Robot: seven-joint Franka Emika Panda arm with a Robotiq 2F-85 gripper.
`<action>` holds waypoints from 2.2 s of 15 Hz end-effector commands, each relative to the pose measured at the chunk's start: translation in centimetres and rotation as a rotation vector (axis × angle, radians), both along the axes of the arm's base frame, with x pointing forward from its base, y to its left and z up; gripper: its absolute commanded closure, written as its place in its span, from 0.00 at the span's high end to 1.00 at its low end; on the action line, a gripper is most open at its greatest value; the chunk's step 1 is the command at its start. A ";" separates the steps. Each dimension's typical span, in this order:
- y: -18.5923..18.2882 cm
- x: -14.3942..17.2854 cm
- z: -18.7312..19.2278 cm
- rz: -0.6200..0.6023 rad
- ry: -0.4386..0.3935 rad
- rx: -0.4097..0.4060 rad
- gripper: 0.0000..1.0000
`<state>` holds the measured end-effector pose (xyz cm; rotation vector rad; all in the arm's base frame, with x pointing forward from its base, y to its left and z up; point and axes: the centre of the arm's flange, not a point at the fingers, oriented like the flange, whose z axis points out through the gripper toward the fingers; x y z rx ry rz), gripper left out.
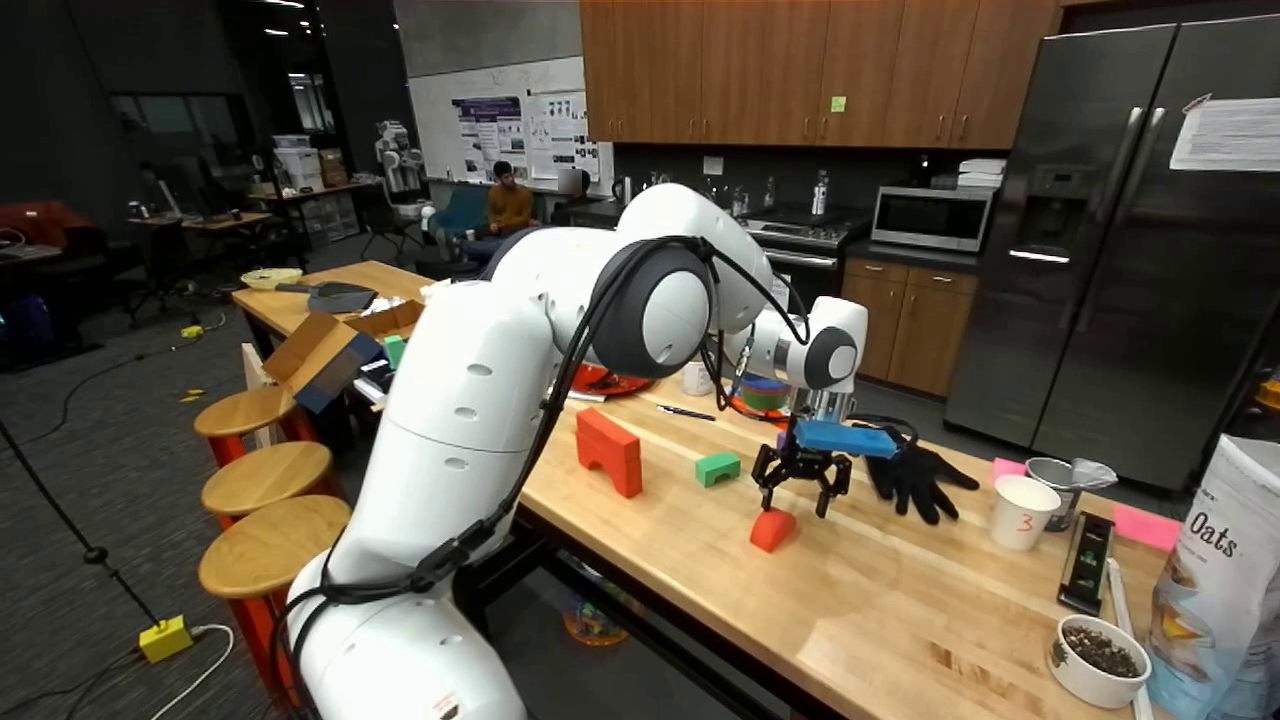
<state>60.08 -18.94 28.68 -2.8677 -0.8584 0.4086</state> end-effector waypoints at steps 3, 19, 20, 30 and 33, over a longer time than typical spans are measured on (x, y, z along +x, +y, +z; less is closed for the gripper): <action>0.3 -0.5 0.8 -0.059 0.019 0.138 1.00; 1.5 -1.4 -0.1 -0.195 0.081 0.192 1.00; 1.5 -1.2 0.1 -0.214 0.079 0.155 1.00; 1.7 -0.6 0.3 -0.261 0.129 -0.027 1.00; 1.9 -0.9 0.2 -0.268 0.147 -0.020 1.00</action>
